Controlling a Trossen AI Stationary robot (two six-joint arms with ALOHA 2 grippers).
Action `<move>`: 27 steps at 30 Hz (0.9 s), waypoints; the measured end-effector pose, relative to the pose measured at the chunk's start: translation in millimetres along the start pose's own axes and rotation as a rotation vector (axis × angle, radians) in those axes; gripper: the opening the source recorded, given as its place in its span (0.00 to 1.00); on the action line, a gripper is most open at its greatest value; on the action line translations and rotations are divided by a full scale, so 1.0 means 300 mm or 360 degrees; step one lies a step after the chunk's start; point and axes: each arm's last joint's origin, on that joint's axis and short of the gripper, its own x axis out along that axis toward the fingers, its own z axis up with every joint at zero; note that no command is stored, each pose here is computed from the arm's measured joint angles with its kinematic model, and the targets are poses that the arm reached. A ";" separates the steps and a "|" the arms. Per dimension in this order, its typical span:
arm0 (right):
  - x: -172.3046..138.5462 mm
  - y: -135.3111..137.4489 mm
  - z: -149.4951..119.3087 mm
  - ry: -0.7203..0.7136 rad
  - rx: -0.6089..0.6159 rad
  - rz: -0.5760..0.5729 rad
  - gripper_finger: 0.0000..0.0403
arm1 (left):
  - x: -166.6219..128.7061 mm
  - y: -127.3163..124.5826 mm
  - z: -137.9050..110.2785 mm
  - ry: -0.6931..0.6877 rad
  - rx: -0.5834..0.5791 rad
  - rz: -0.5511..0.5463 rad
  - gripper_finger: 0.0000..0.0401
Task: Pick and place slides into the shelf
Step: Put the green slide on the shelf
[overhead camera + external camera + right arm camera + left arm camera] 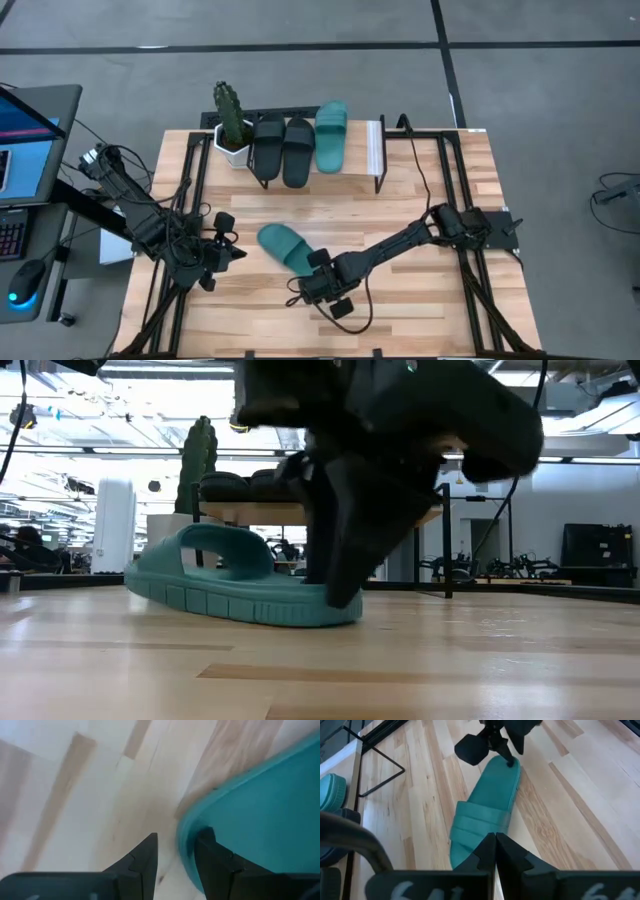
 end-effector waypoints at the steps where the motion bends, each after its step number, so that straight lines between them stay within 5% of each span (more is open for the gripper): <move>1: 0.005 0.001 0.002 -0.0006 0.0001 0.0005 0.29 | 0.000 0.000 0.000 0.0000 0.0000 0.0000 0.00; 13: 0.088 -0.067 -0.003 -0.0044 0.0086 0.0332 0.29 | 0.000 -0.001 0.002 -0.0006 -0.0016 -0.0020 0.00; 27: 0.092 -0.133 -0.028 0.0016 0.0111 0.0344 0.29 | 0.000 -0.002 0.002 -0.0003 -0.0063 -0.0033 0.00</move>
